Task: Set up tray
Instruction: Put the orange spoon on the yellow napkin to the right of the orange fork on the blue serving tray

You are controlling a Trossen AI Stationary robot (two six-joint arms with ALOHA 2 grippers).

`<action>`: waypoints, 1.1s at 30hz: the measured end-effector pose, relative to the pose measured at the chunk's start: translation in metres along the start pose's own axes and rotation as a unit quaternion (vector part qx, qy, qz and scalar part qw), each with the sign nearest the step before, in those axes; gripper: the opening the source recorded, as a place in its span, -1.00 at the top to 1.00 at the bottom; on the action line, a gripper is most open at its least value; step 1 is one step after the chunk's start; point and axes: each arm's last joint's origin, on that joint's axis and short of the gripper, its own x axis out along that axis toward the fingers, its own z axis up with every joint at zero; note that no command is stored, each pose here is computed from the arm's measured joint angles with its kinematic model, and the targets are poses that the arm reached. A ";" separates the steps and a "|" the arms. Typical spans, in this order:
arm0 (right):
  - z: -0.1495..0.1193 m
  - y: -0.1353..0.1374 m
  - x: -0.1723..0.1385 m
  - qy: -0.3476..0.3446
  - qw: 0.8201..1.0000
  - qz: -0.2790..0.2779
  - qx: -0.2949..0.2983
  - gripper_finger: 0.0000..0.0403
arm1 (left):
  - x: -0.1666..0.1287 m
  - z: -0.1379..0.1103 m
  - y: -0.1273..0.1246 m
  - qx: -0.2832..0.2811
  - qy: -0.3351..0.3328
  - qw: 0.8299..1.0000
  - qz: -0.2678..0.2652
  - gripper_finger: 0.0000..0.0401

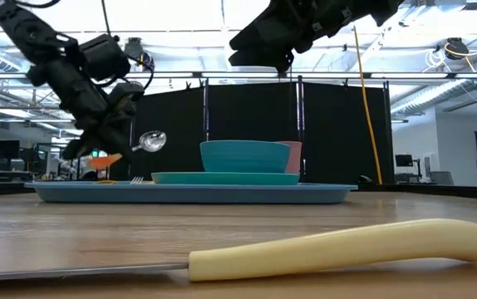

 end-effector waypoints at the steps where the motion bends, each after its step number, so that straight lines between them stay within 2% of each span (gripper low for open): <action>1: 0.000 0.000 0.000 0.000 1.000 0.000 0.000 0.03 | 0.001 0.000 0.001 0.000 -0.005 1.000 -0.013 0.98; 16: 0.001 -0.002 0.000 -0.006 1.000 -0.002 0.001 0.03 | 0.003 0.003 0.026 -0.042 0.015 0.999 -0.026 0.98; 21: 0.001 -0.002 0.000 -0.006 1.000 -0.002 0.001 0.03 | 0.012 0.003 0.031 -0.046 0.038 0.998 -0.020 0.98; 29: -0.001 -0.002 0.001 -0.012 1.000 -0.002 0.001 0.03 | 0.026 0.007 0.034 -0.043 0.047 0.997 -0.044 0.98; 33: -0.007 -0.002 0.001 -0.019 1.000 -0.002 0.002 0.03 | 0.030 0.008 0.039 -0.053 0.050 0.997 -0.025 0.98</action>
